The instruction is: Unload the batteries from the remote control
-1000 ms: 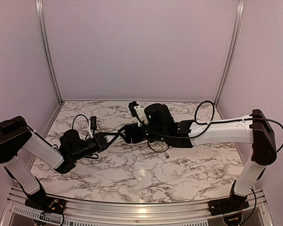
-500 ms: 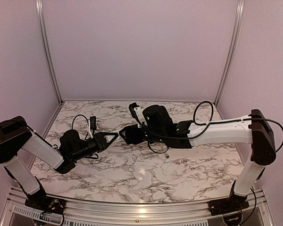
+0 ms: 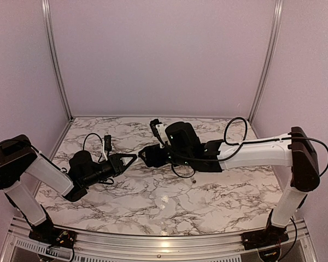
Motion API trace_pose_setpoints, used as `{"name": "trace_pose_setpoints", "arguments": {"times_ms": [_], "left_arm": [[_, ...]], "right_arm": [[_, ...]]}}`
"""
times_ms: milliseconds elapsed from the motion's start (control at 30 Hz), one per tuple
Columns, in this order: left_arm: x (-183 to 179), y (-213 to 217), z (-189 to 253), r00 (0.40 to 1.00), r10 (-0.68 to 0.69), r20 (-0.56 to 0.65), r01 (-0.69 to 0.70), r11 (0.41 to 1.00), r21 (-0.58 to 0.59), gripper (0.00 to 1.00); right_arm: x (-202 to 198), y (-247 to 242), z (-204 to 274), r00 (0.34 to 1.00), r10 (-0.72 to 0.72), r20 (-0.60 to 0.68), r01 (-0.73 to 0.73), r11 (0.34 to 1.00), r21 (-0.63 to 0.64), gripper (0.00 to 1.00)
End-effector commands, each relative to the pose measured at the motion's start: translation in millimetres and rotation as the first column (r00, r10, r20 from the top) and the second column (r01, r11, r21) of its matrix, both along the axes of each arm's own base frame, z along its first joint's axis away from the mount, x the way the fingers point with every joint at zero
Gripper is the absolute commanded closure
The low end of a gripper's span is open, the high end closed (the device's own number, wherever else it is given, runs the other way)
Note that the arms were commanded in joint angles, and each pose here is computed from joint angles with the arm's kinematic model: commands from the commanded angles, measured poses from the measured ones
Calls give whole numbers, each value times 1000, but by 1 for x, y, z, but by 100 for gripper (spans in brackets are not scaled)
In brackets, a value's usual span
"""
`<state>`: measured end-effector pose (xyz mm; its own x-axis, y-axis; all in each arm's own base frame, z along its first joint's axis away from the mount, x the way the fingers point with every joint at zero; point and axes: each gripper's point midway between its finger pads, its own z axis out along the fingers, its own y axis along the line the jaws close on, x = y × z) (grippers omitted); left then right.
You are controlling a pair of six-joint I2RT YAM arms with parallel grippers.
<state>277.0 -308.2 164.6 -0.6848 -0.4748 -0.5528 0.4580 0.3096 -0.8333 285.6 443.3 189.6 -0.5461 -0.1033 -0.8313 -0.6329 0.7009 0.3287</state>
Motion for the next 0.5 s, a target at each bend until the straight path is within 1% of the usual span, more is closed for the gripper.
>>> {"name": "trace_pose_setpoints", "arguments": {"times_ms": [0, 100, 300, 467], "left_arm": [[-6, 1, 23, 998, -17, 64, 20, 999, -48, 100], [-7, 0, 25, 997, -25, 72, 29, 998, -53, 100], [-8, -1, 26, 997, -32, 74, 36, 998, -55, 100], [-7, -2, 23, 997, -32, 65, 35, 998, -53, 100]], "right_arm": [[6, -2, -9, 999, -37, 6, 37, 998, -48, 29], [5, -1, -13, 1000, -30, -3, 30, 998, -53, 29], [-1, 7, -13, 1000, 15, -19, -15, 1000, -24, 28], [-5, 6, 4, 999, 34, -3, -34, 999, 21, 28]]}}
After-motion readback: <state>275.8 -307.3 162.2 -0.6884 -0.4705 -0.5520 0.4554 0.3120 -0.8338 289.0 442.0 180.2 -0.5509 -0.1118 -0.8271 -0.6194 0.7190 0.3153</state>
